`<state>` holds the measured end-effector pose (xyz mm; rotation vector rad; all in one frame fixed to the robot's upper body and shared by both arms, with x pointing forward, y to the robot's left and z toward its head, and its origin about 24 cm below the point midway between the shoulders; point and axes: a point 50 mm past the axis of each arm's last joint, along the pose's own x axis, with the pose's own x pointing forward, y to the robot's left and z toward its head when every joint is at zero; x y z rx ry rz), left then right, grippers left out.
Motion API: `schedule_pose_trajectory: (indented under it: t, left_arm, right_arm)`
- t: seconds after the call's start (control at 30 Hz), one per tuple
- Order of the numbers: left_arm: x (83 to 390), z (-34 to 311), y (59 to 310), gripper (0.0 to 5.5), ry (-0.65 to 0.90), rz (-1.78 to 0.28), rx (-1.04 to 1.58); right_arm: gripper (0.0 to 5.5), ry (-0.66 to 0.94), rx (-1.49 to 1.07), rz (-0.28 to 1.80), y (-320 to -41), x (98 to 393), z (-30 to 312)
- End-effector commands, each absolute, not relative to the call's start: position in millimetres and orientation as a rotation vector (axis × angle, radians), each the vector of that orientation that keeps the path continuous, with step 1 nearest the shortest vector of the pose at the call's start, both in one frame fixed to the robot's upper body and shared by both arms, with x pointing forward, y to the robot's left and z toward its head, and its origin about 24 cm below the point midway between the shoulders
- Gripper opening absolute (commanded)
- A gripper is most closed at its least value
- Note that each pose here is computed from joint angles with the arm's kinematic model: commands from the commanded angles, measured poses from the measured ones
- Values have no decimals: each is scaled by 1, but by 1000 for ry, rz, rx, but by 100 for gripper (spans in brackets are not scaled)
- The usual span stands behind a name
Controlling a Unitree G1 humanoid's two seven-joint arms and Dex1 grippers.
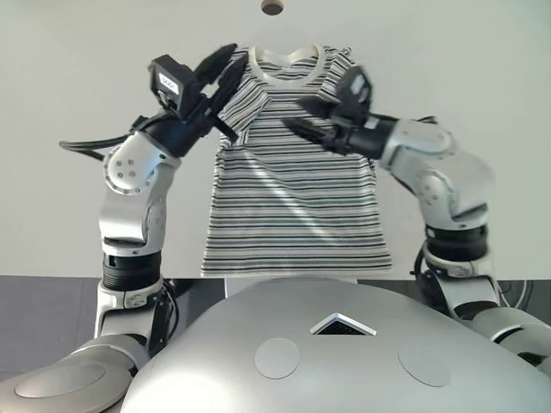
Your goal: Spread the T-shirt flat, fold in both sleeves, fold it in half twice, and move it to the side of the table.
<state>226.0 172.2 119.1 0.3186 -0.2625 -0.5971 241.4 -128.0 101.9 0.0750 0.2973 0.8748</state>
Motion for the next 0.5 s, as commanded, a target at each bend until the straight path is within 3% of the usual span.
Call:
schedule_pose_trajectory:
  t: [0.03,0.13,0.3,0.5]
  left_arm:
    - [197,90,203,90,-266,-700,859]
    - [168,78,216,90,-295,-887,1033]
    - [102,49,249,90,-191,-1206,1231]
    - [75,62,268,177,-157,-1469,1391]
  right_arm:
    - [230,148,-287,628,-218,221,112]
    - [230,202,-530,651,-252,189,103]
    - [230,319,-796,948,-251,128,87]
    - [323,403,-894,1007,-257,119,82]
